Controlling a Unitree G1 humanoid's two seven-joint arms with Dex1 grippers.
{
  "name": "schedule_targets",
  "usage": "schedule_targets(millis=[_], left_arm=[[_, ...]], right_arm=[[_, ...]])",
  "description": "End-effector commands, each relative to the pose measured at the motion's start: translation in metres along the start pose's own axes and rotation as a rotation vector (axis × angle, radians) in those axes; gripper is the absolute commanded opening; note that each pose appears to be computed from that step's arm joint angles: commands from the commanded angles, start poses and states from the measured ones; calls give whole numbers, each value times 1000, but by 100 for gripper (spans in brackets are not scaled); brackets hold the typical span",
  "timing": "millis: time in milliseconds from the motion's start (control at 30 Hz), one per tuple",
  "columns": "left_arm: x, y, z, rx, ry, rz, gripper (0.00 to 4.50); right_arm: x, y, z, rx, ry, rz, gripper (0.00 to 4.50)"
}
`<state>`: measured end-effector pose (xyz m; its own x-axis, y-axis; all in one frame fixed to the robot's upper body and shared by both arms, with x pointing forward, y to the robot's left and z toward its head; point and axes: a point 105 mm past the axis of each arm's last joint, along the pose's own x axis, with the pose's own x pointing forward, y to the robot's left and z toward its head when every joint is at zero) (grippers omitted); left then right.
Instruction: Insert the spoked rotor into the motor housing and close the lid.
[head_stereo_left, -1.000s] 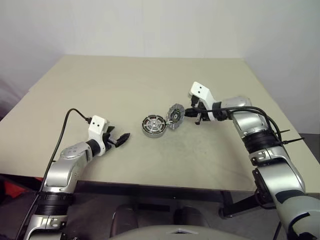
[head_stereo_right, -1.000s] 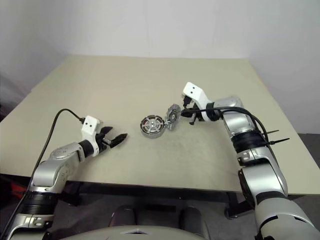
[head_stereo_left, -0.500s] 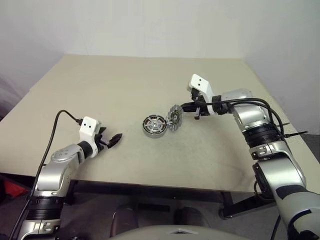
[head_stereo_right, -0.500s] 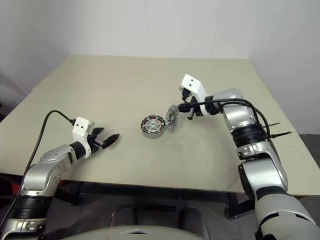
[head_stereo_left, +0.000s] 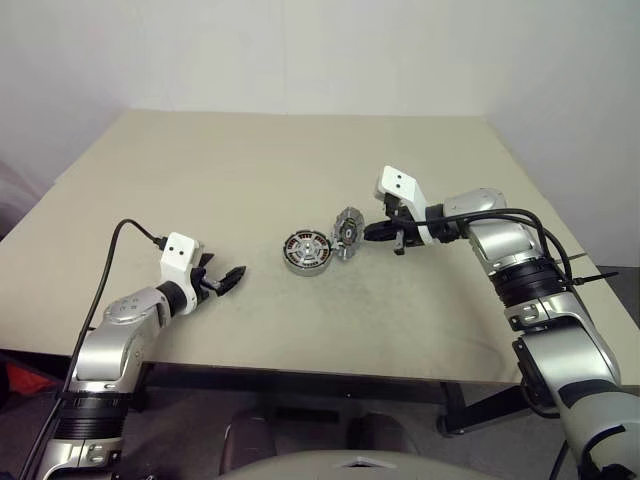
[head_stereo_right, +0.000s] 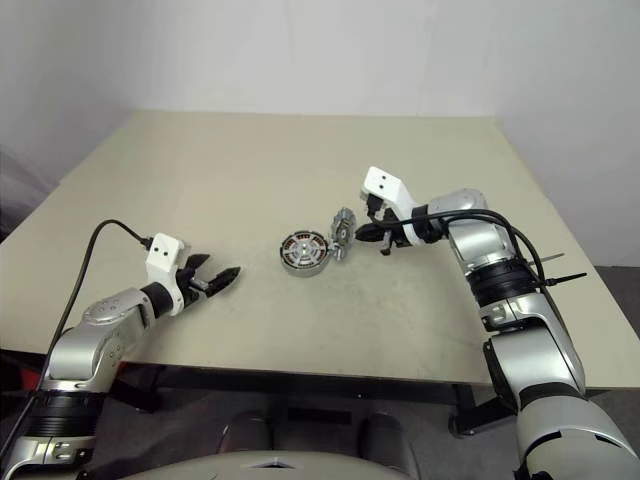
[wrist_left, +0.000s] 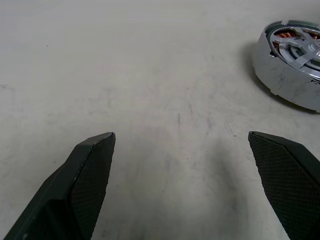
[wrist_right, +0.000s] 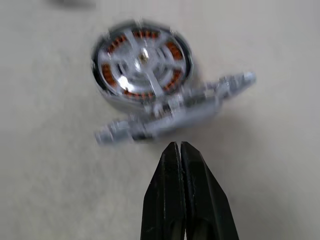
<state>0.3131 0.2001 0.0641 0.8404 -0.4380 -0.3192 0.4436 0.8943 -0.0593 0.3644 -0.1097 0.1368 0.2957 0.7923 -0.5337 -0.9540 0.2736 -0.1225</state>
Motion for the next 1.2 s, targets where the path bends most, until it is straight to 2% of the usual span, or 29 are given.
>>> schedule_targets(millis=[33,133,300,600,733,1200], left_arm=[[-2,3,16,46,-46,12,450],[-3,4,17,48,-48,20,450],[-6,8,19,49,-53,36,450],[-9,10,17,48,-51,47,450],[-9,10,18,50,-52,53,450],[-10,15,21,54,-54,65,450]], right_arm=[[-2,10,52,-47,-147,44,4],[9,18,59,-42,-161,70,4],[33,24,52,-1,-159,72,4],[71,11,30,164,-154,-27,4],[86,18,21,196,-144,-32,4],[103,36,-16,133,-164,-39,4]])
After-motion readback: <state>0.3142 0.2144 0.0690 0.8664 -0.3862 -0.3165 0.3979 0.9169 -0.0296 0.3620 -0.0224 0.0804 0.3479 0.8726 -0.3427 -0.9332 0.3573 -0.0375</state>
